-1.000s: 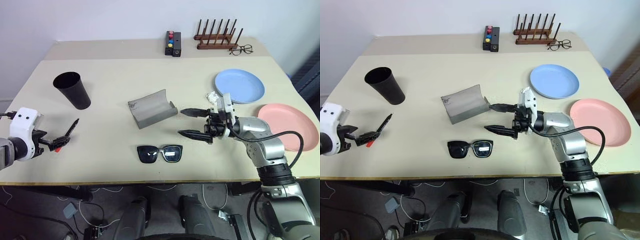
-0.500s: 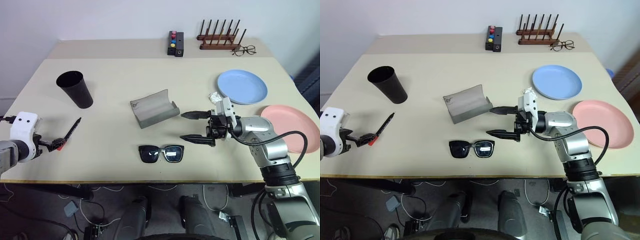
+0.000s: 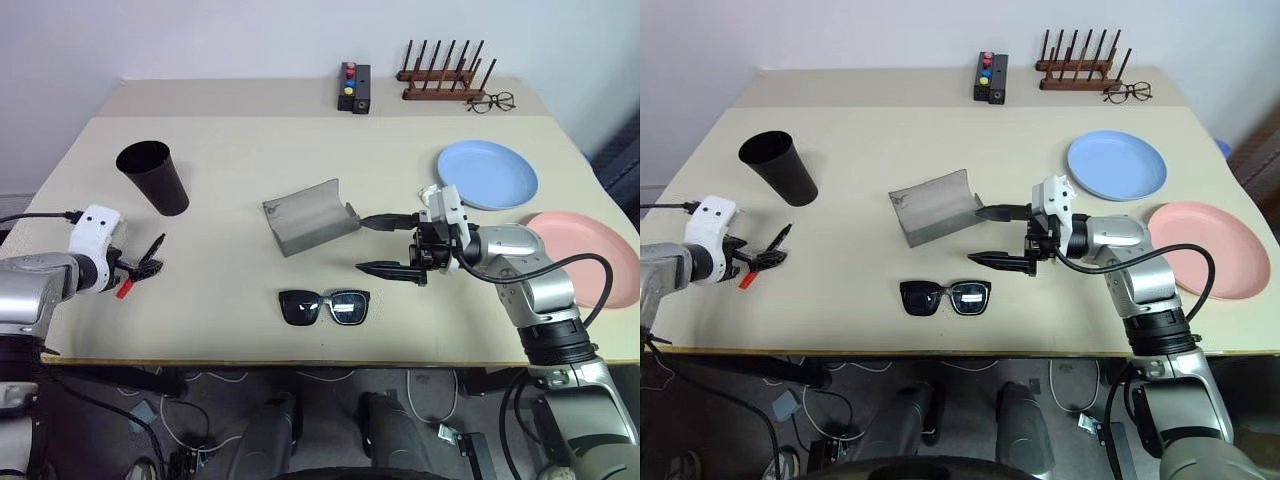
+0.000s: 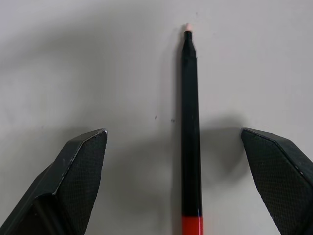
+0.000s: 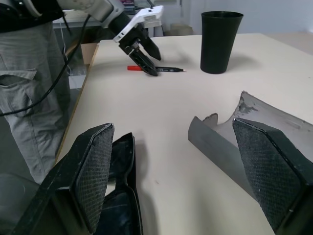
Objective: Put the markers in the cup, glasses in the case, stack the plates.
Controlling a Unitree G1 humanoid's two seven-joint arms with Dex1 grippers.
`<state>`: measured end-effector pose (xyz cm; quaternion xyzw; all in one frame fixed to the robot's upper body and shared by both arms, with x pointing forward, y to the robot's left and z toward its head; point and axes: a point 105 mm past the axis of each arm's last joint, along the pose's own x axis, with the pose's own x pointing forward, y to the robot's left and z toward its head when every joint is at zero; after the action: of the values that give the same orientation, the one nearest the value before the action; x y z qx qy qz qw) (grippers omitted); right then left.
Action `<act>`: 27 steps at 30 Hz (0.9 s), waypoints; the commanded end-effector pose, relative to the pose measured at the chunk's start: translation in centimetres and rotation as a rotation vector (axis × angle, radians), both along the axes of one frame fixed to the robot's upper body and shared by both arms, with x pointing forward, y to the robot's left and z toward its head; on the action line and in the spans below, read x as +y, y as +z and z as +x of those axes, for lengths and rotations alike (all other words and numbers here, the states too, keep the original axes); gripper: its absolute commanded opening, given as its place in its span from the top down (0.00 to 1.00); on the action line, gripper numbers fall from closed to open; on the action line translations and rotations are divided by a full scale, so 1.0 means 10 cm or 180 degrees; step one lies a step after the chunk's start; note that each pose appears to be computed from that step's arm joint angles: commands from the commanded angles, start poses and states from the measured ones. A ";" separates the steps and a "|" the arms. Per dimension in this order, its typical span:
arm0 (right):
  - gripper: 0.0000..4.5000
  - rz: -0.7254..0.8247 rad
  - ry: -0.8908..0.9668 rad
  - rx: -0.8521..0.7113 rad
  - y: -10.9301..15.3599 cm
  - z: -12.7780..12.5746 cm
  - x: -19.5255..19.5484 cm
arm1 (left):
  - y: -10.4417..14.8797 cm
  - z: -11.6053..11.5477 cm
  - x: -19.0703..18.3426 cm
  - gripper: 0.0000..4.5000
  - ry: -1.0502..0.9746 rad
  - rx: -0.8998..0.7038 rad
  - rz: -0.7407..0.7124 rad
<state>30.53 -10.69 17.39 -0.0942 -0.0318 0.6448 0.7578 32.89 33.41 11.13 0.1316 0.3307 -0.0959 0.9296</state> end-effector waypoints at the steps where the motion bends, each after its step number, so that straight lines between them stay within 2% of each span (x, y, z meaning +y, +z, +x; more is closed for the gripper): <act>1: 0.12 0.0060 -0.0014 -0.0152 0.12 -0.05 -0.03 | -0.08 -0.03 0.03 0.13 -0.0014 0.0158 0.0095; 3: 0.12 0.0064 -0.0033 -0.0145 0.12 -0.05 -0.04 | -0.12 -0.05 0.04 0.29 -0.0007 0.0234 0.0134; 9: 0.12 0.0075 -0.0072 -0.0132 0.11 -0.04 -0.05 | -0.11 -0.09 0.04 0.97 0.0050 0.0266 0.0094; 16: 0.12 0.0106 -0.0073 -0.0124 0.12 -0.01 -0.01 | 0.04 -0.17 0.01 0.99 0.0129 0.0133 -0.0110; 18: 0.12 0.0108 -0.0066 -0.0124 0.12 0.00 0.01 | 0.15 -0.17 -0.09 0.99 0.0061 -0.0056 -0.0303; 20: 0.12 0.0113 -0.0067 -0.0134 0.13 0.02 0.01 | 0.39 -0.12 -0.35 0.99 -0.0248 -0.0539 -0.0712; 21: 0.12 0.0119 -0.0071 -0.0140 0.14 0.03 0.01 | 0.51 -0.10 -0.43 0.99 -0.0358 -0.0794 -0.0750; 27: 0.12 0.0149 -0.0068 -0.0170 0.19 0.07 0.03 | 1.14 0.03 -0.75 0.99 -0.0545 -0.2215 -0.0406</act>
<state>31.12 -10.52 17.91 -0.0885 -0.0401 0.6323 0.7686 32.89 25.98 19.18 0.0958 0.0542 -0.1703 0.9792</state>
